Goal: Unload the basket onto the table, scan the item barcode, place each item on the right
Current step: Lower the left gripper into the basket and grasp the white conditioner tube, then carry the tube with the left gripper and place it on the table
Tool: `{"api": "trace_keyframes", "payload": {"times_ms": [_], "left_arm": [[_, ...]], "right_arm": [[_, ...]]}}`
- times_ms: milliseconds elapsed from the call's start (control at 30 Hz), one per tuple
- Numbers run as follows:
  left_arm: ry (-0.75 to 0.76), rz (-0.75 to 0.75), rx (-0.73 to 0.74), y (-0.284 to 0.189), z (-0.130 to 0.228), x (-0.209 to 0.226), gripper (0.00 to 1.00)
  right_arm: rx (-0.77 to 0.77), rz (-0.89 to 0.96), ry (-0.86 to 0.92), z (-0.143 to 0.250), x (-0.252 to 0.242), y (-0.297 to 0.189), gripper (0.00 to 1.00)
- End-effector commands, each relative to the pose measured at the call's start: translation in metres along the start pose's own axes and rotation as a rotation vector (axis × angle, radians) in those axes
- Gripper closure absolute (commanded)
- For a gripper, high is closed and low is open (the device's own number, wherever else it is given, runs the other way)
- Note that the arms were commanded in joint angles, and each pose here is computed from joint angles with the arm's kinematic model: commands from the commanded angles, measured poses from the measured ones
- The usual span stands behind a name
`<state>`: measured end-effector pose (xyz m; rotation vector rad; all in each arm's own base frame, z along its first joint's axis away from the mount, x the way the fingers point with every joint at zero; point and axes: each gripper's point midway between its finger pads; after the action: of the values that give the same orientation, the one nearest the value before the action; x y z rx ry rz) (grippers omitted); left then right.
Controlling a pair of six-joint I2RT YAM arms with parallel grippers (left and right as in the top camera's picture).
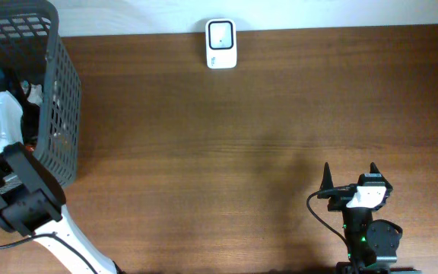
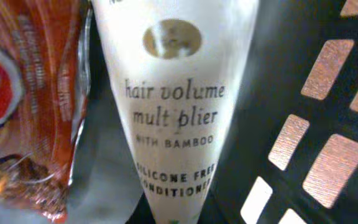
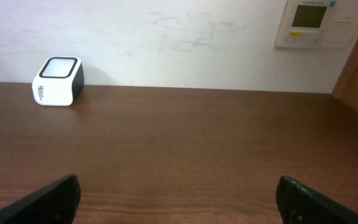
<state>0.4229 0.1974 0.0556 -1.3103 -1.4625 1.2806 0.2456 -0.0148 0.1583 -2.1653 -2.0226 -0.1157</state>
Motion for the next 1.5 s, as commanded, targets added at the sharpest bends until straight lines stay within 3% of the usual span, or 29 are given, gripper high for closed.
{"api": "trace_keyframes", "payload": {"times_ms": [0,167,400,667,867,1000,1133,1333,1467], "left_arm": [[-0.075,0.009,-0.101,-0.038,-0.032,0.000,1.00],[-0.037,0.112,-0.294,-0.133,-0.075,-0.026,1.00],[-0.024,0.101,-0.508,-0.253,-0.081,-0.046,1.00],[0.121,0.231,-0.789,-0.382,-0.042,-0.109,1.00],[0.286,0.385,-0.956,-0.462,0.013,-0.170,1.00],[0.381,0.436,-0.976,-0.477,0.032,-0.209,1.00],[0.594,0.590,-0.894,-0.466,0.053,-0.295,1.00],[0.696,0.500,-0.808,-0.441,0.073,-0.348,1.00],[0.779,0.513,-0.638,-0.399,0.090,-0.387,1.00]], "right_arm": [[0.004,0.004,0.001,0.003,-0.001,0.000,0.01],[0.004,0.004,0.001,0.003,-0.001,0.000,0.01],[0.004,0.004,0.001,0.003,-0.001,0.000,0.01],[0.004,0.004,0.001,0.003,-0.001,0.000,0.01],[0.004,0.004,0.001,0.003,-0.001,0.000,0.01],[0.004,0.004,0.001,0.003,-0.001,0.000,0.01],[0.004,0.004,0.001,0.003,-0.001,0.000,0.02],[0.004,0.004,0.001,0.003,-0.001,0.000,0.01],[0.004,0.004,0.001,0.003,-0.001,0.000,0.01]]}}
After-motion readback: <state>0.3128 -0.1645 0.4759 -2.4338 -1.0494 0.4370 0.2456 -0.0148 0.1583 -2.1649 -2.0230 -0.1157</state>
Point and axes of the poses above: each gripper's point midway between its finger pads, its own y axis out along the fingers, its own x axis along the line the jaws close on, z = x × y, and after that the axes turned 13 degrees about y, right-handed
